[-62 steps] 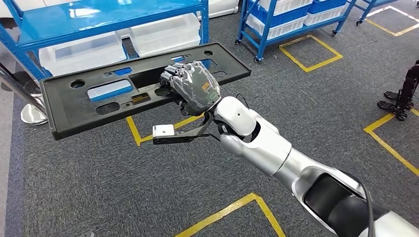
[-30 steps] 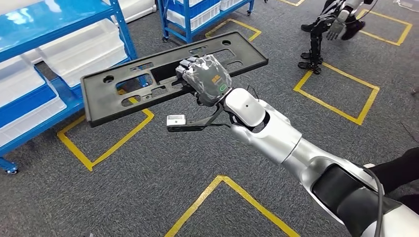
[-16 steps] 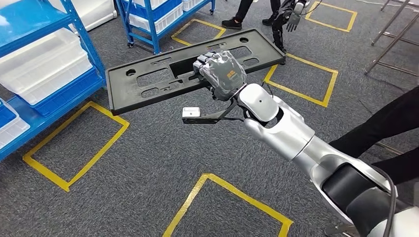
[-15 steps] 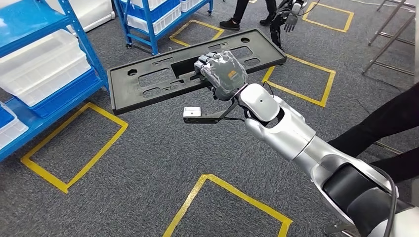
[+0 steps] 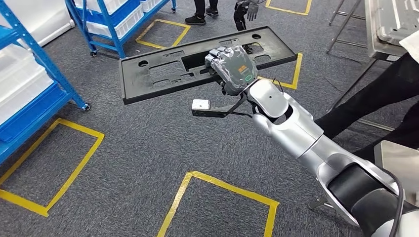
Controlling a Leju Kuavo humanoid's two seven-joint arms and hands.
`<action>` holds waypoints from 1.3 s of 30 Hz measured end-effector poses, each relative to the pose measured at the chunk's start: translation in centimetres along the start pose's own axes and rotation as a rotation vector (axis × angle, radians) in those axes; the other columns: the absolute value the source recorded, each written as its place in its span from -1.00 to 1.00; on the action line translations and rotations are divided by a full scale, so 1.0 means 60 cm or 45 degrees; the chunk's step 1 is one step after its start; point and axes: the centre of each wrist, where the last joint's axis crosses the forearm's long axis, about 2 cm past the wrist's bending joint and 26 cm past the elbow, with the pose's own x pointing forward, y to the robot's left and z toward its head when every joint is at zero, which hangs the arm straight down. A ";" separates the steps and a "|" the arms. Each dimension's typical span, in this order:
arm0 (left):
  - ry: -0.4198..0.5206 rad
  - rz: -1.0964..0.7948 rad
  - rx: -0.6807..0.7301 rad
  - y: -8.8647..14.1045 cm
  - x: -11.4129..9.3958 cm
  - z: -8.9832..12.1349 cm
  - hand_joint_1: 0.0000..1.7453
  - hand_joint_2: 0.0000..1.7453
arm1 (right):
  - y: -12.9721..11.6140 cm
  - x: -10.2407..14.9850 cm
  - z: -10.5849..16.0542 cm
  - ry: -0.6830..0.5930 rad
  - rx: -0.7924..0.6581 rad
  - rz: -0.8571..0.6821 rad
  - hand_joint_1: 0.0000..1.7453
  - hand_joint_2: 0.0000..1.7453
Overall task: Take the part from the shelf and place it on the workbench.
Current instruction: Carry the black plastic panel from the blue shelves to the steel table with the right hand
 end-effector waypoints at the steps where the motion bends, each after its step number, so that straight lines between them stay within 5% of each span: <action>1: -0.002 0.000 0.000 0.000 0.000 0.000 -1.00 1.00 | -0.001 -0.001 -0.001 0.002 -0.004 0.000 1.00 1.00; 39: 0.038 0.001 0.047 0.021 -0.020 0.006 -1.00 1.00 | 0.040 0.031 0.018 0.004 0.048 -0.042 1.00 1.00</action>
